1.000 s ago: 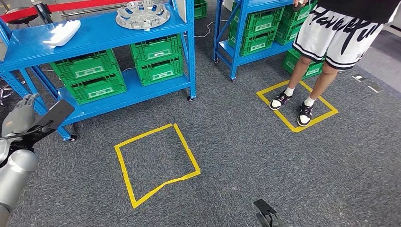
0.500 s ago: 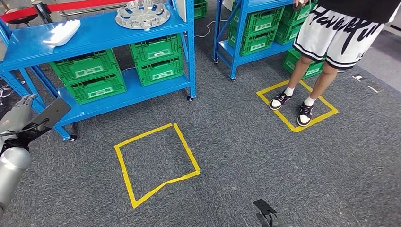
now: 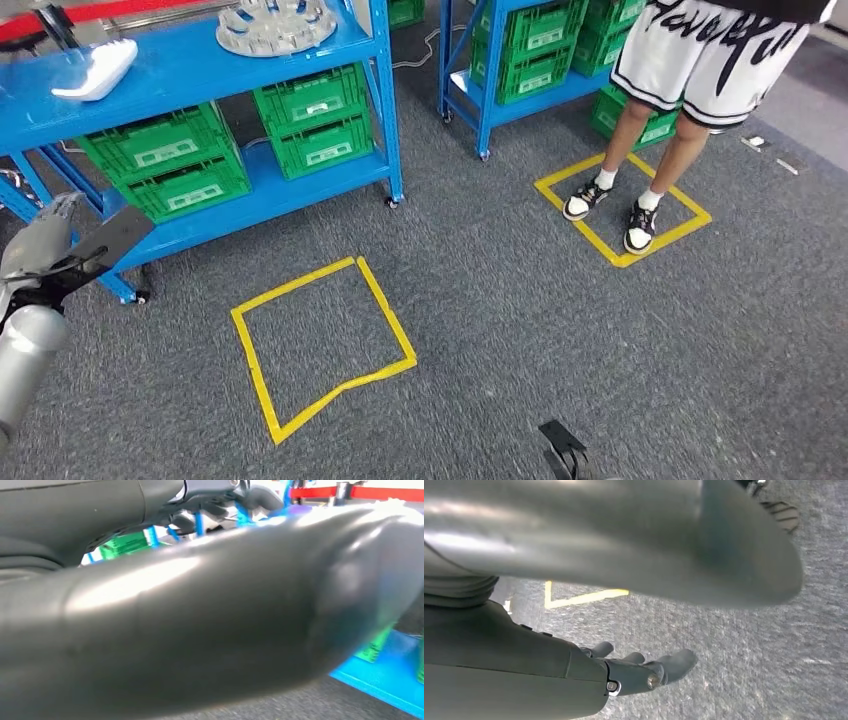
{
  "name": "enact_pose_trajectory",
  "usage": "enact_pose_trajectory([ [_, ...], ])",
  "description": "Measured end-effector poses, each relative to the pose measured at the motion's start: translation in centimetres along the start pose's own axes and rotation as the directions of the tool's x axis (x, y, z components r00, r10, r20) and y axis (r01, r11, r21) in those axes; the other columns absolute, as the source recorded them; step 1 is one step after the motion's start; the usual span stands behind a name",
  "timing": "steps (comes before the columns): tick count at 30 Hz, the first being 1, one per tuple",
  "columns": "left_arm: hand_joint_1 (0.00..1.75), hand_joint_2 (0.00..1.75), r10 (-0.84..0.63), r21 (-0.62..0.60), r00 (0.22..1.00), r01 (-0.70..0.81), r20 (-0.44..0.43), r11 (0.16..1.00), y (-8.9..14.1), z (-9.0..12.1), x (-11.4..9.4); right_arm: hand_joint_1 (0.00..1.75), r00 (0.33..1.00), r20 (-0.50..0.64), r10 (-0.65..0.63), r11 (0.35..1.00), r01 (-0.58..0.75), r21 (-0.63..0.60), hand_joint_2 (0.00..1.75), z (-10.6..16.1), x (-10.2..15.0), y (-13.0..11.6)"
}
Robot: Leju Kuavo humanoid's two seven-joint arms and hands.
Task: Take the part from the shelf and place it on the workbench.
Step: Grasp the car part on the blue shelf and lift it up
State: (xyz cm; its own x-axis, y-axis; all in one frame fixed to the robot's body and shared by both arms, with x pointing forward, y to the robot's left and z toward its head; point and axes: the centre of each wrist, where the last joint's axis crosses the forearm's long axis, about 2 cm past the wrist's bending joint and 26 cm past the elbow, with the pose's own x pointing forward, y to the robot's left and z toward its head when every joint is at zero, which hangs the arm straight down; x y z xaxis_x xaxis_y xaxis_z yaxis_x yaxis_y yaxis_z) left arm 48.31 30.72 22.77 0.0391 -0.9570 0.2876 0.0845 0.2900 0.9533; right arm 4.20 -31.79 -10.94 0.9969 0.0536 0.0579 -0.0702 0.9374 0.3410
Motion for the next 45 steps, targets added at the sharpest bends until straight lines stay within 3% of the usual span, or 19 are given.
enact_pose_trajectory([
  [27,0.0,0.0,-0.015,0.009,1.0,0.015,0.019,1.0,0.3,-0.1,0.6,0.0,1.0,0.015,-0.014,1.0,0.013,0.014,0.0,-0.1,-0.4,0.1],
  [45,0.0,0.0,-0.068,0.042,0.995,0.072,-0.077,0.997,1.7,-0.2,-1.9,0.0,1.0,0.009,-0.014,1.0,0.014,0.02,0.0,-0.2,-0.3,0.4],
])
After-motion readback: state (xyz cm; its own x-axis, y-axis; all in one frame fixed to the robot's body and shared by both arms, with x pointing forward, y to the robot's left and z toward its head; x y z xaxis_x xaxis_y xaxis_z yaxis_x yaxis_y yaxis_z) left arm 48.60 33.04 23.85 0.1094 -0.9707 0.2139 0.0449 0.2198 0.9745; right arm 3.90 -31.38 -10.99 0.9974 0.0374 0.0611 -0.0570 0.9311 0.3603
